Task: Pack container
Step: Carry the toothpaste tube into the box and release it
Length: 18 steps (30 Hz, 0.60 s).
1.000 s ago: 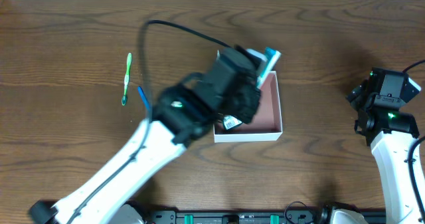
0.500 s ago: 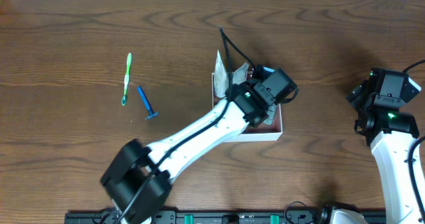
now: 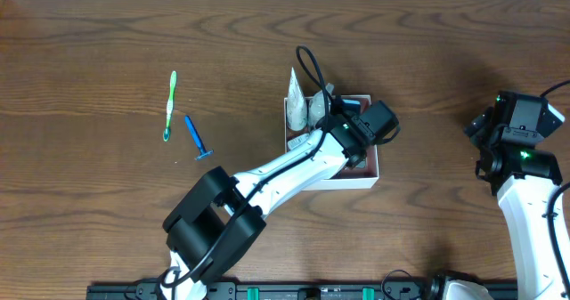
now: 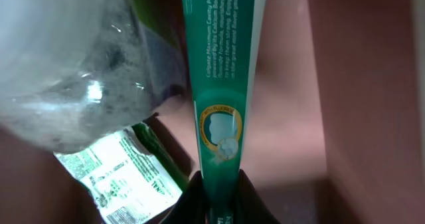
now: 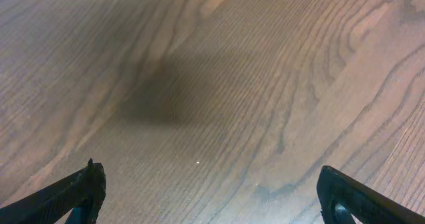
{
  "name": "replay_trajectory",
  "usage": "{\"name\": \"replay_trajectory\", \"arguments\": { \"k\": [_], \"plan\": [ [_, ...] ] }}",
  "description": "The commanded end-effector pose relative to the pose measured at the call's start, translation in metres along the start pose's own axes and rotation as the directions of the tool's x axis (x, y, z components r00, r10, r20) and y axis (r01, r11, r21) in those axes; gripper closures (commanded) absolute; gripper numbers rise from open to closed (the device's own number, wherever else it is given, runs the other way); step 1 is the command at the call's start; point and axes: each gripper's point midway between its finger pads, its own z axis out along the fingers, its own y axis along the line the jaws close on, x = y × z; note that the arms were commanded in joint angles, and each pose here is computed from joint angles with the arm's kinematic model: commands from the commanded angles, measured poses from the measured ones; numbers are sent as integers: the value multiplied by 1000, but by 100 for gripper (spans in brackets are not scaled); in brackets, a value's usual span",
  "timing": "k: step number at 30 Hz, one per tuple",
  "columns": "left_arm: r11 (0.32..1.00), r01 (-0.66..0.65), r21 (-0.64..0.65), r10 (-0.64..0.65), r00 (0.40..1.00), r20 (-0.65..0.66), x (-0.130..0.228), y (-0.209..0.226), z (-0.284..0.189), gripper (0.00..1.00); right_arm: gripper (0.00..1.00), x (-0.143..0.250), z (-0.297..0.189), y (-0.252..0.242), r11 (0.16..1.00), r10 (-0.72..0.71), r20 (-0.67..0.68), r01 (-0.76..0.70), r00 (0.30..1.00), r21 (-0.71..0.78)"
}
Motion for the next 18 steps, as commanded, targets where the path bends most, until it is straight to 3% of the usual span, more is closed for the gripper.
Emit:
{"name": "replay_trajectory", "arguments": {
  "k": [1, 3, 7, 9, 18],
  "plan": [
    [998, 54, -27, -54, 998, 20, -7, 5, 4, 89, 1, -4, 0, -3, 1000, 3, 12, -3, 1000, 16],
    [998, 59, -30, -59, 998, 19, -7, 6, 5, 89, 1, -4, 0, -3, 1000, 3, 12, -3, 1000, 16],
    [998, 62, -30, -62, 998, 20, -8, 7, 6, 67, 1, -4, 0, -3, 1000, 3, 11, -3, 1000, 16],
    [998, 63, -28, -62, 998, 22, -9, 6, 5, 63, 1, -4, 0, -3, 1000, 3, 12, -3, 1000, 16],
    [998, -16, 59, 9, 992, 128, -36, -10, -17, 62, 1, -4, 0, -3, 1000, 3, 11, -3, 1000, 16]
  ]
}}
